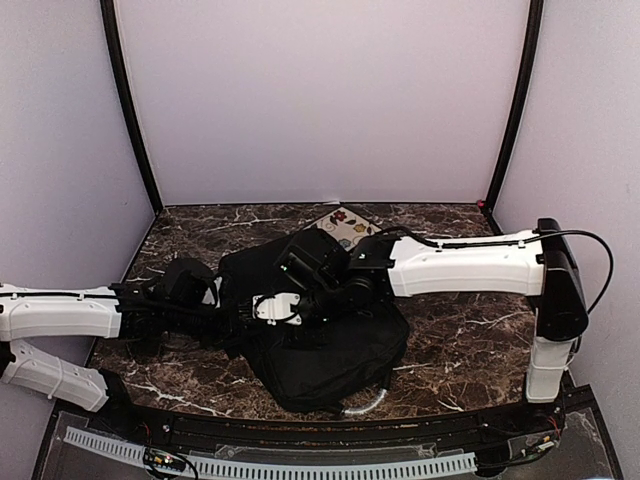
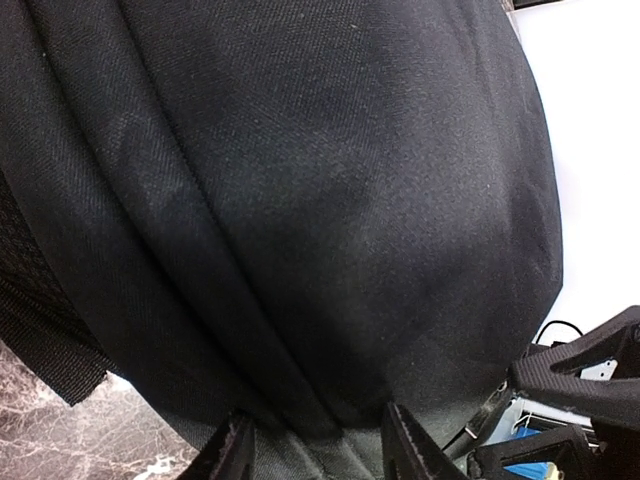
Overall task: Pack the student bag
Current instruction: Hold the lower front pocket of the student bag, then grab the lower front pocket of the student bag.
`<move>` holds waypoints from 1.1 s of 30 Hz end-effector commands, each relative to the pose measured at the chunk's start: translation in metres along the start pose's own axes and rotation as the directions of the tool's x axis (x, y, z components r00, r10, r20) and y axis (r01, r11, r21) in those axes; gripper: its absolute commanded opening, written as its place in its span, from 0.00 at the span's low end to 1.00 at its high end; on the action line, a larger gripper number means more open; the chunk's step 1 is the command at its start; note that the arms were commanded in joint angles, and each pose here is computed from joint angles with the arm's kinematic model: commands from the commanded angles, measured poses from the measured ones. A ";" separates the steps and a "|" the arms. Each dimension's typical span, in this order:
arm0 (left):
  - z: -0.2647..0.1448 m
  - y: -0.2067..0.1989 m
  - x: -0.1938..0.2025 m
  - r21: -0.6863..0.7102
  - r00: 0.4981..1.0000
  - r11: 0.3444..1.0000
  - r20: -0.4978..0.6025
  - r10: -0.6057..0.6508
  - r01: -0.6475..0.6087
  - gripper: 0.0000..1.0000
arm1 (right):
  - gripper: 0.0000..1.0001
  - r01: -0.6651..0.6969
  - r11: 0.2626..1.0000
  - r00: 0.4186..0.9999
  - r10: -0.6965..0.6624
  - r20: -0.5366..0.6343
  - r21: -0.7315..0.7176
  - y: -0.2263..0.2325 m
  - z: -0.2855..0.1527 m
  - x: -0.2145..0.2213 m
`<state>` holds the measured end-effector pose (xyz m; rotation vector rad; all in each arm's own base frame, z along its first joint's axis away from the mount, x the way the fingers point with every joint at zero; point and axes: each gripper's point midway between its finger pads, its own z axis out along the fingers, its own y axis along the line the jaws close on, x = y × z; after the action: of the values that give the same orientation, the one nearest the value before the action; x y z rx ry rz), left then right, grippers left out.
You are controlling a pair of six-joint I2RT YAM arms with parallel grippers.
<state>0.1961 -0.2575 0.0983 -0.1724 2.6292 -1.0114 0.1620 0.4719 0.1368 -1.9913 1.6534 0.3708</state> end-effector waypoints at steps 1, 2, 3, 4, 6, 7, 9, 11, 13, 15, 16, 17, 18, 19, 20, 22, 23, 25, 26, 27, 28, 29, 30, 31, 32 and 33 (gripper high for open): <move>0.002 0.002 -0.001 0.014 1.000 1.000 0.010 0.006 -0.006 0.44 | 0.51 0.011 1.000 0.999 -0.011 -0.035 0.009 0.003 0.013 0.003; 0.002 0.003 0.000 0.012 1.000 1.000 0.010 0.005 -0.005 0.44 | 0.49 0.008 1.000 0.999 -0.007 -0.046 0.021 0.000 0.015 0.004; 0.002 0.003 0.000 0.012 1.000 1.000 0.010 0.005 -0.005 0.43 | 0.47 0.007 0.999 0.998 -0.004 -0.059 0.039 -0.003 0.017 0.006; 0.002 0.003 0.000 0.011 1.000 1.000 0.010 0.004 -0.004 0.42 | 0.45 0.005 0.999 0.998 -0.001 -0.067 0.054 -0.006 0.018 0.008; 0.003 0.004 0.000 0.013 1.000 1.000 0.010 0.003 -0.003 0.41 | 0.43 0.005 0.996 0.996 0.003 -0.086 0.085 -0.010 0.020 0.011; 0.003 0.004 0.000 0.012 1.000 1.000 0.009 0.004 -0.004 0.41 | 0.43 0.005 0.995 0.996 0.004 -0.094 0.096 -0.012 0.020 0.013; 0.004 0.005 0.001 0.011 1.000 1.000 0.007 0.003 -0.003 0.40 | 0.37 0.005 0.994 0.994 0.007 -0.109 0.113 -0.015 0.021 0.016; 0.004 0.005 0.000 0.010 1.000 1.000 0.007 0.004 -0.004 0.40 | 0.27 -0.003 0.991 0.993 0.020 -0.118 0.136 -0.019 0.018 0.018; 0.004 0.006 0.000 0.008 1.000 1.000 0.007 0.006 -0.006 0.39 | 0.24 -0.014 0.986 0.993 0.033 -0.115 0.165 -0.023 0.013 0.018; 0.004 0.006 0.000 0.005 1.000 1.000 0.007 0.008 -0.008 0.39 | 0.22 -0.022 0.979 0.993 0.045 -0.111 0.200 -0.028 0.005 0.018; 0.005 0.006 0.000 0.005 1.000 1.000 0.006 0.009 -0.009 0.39 | 0.20 -0.024 0.976 0.993 0.048 -0.108 0.215 -0.030 0.002 0.018; 0.005 0.006 0.000 0.004 1.000 1.000 0.006 0.010 -0.010 0.39 | 0.17 -0.025 0.975 0.993 0.050 -0.108 0.221 -0.031 0.000 0.019; 0.005 0.006 0.000 0.003 1.000 1.000 0.005 0.010 -0.010 0.39 | 0.14 -0.028 0.974 0.993 0.053 -0.106 0.224 -0.031 -0.003 0.020; 0.005 0.006 0.000 0.004 1.000 1.000 0.006 0.011 -0.011 0.38 | 0.11 -0.031 0.975 0.993 0.055 -0.105 0.222 -0.030 -0.005 0.021; 0.005 0.006 0.000 0.004 1.000 1.000 0.004 0.013 -0.013 0.38 | 0.09 -0.032 0.975 0.993 0.056 -0.104 0.219 -0.029 -0.006 0.022; 0.005 0.006 0.000 0.001 1.000 1.000 0.005 0.013 -0.013 0.38 | 0.06 -0.043 0.977 0.993 0.066 -0.102 0.208 -0.027 -0.007 0.023; 0.005 0.005 0.000 0.004 1.000 1.000 0.006 0.014 -0.014 0.38 | 0.05 -0.047 0.979 0.992 0.069 -0.102 0.199 -0.025 -0.007 0.023; 0.005 0.006 0.000 0.002 1.000 1.000 0.006 0.014 -0.014 0.37 | 0.03 -0.056 0.982 0.993 0.075 -0.096 0.181 -0.022 -0.007 0.022; 0.005 0.006 -0.001 0.002 1.000 1.000 0.006 0.014 -0.015 0.37 | 0.01 -0.058 0.983 0.993 0.075 -0.093 0.172 -0.020 -0.008 0.022; 0.005 0.006 -0.001 -0.001 1.000 1.000 0.007 0.015 -0.015 0.37 | 0.00 -0.061 0.984 0.993 0.077 -0.090 0.165 -0.019 -0.009 0.022; 0.005 0.006 -0.001 -0.002 1.000 1.000 0.006 0.016 -0.016 0.37 | 0.00 -0.063 0.985 0.993 0.078 -0.088 0.158 -0.018 -0.009 0.022; 0.005 0.006 -0.001 -0.003 1.000 1.000 0.006 0.016 -0.016 0.37 | 0.00 -0.062 0.988 0.994 0.074 -0.084 0.144 -0.016 -0.010 0.021; 0.005 0.007 -0.001 -0.007 1.000 1.000 0.006 0.017 -0.017 0.37 | 0.00 -0.059 0.989 0.994 0.071 -0.088 0.135 -0.013 -0.011 0.022; 0.005 0.008 0.000 -0.009 1.000 1.000 0.006 0.017 -0.017 0.37 | 0.00 -0.061 0.989 0.993 0.074 -0.090 0.138 -0.014 -0.012 0.023; 0.005 0.009 0.000 -0.012 1.000 1.000 0.007 0.018 -0.018 0.37 | 0.01 -0.062 0.988 0.993 0.075 -0.093 0.141 -0.014 -0.012 0.024; 0.005 0.009 0.000 -0.012 1.000 1.000 0.007 0.018 -0.018 0.36 | 0.02 -0.062 0.987 0.992 0.077 -0.096 0.145 -0.014 -0.013 0.026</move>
<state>0.1969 -0.2577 0.0927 -0.1656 2.6235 -1.0133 0.1756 0.4639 0.1253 -1.9100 1.7208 0.1985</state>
